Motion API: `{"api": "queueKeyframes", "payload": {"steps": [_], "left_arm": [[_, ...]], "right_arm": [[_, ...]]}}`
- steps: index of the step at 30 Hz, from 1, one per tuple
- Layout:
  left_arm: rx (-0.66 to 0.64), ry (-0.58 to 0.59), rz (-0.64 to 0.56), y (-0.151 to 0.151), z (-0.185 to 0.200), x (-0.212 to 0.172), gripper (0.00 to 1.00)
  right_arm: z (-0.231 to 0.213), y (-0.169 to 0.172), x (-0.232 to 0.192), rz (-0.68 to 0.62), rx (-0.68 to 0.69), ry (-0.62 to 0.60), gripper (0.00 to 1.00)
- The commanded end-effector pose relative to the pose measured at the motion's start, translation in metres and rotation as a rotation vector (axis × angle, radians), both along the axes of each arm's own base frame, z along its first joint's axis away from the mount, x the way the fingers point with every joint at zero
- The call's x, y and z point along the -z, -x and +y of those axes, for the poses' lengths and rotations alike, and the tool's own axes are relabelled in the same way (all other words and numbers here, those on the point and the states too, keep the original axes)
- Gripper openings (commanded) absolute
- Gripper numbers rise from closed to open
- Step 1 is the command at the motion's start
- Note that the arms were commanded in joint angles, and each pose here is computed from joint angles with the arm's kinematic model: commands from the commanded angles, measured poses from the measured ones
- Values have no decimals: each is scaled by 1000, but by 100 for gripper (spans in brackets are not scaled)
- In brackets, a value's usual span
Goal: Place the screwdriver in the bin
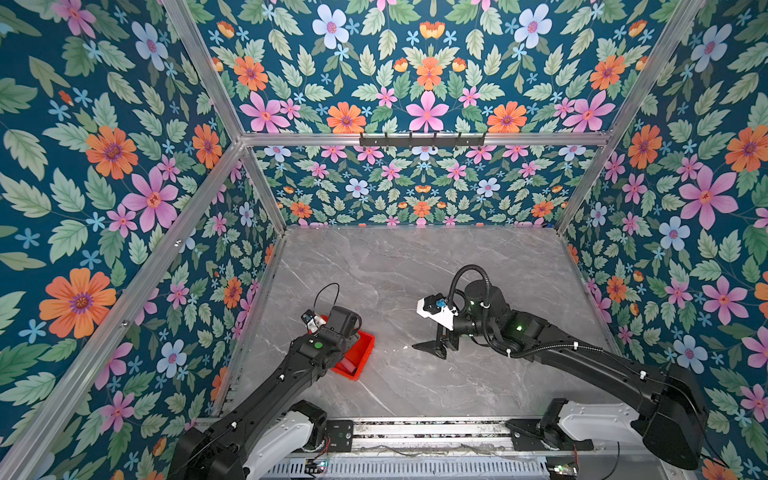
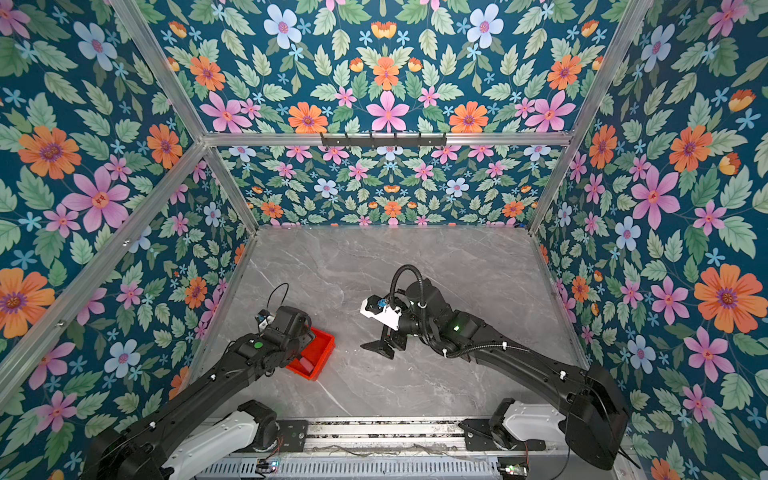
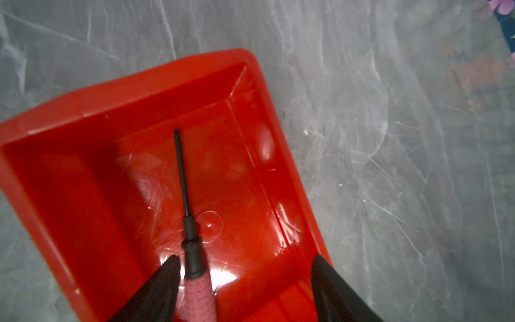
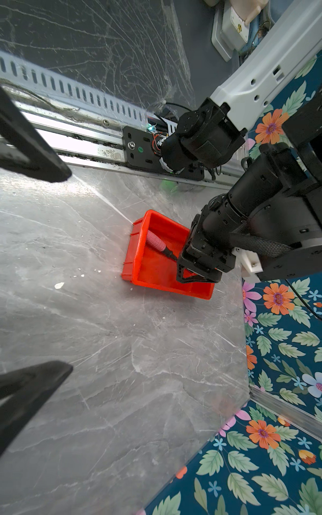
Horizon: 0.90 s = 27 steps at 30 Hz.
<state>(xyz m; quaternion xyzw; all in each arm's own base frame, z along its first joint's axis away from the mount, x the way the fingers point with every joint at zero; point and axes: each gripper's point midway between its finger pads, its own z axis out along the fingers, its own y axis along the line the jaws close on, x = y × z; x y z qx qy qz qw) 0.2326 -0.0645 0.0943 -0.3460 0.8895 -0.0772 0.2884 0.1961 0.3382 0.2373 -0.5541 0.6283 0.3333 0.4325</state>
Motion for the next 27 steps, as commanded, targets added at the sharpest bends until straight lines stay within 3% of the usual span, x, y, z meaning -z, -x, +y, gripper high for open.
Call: {"api": "queueKeyframes", "payload": {"steps": [1, 7, 17, 23, 27], "left_arm": [[62, -97, -38, -10, 5, -19, 81], [224, -233, -173, -48, -6, -58, 89], [454, -448, -613, -120, -43, -120, 94], [546, -617, -706, -146, -46, -119, 98], [541, -715, -706, -152, -28, -105, 99]], "right_arm": [[-2, -2, -8, -17, 23, -28, 99], [-15, -20, -16, -5, 132, -81, 99], [-71, -81, -28, -56, 437, -189, 99], [-127, -121, -17, -54, 656, -229, 99], [-183, -147, -4, -37, 852, -268, 99]]}}
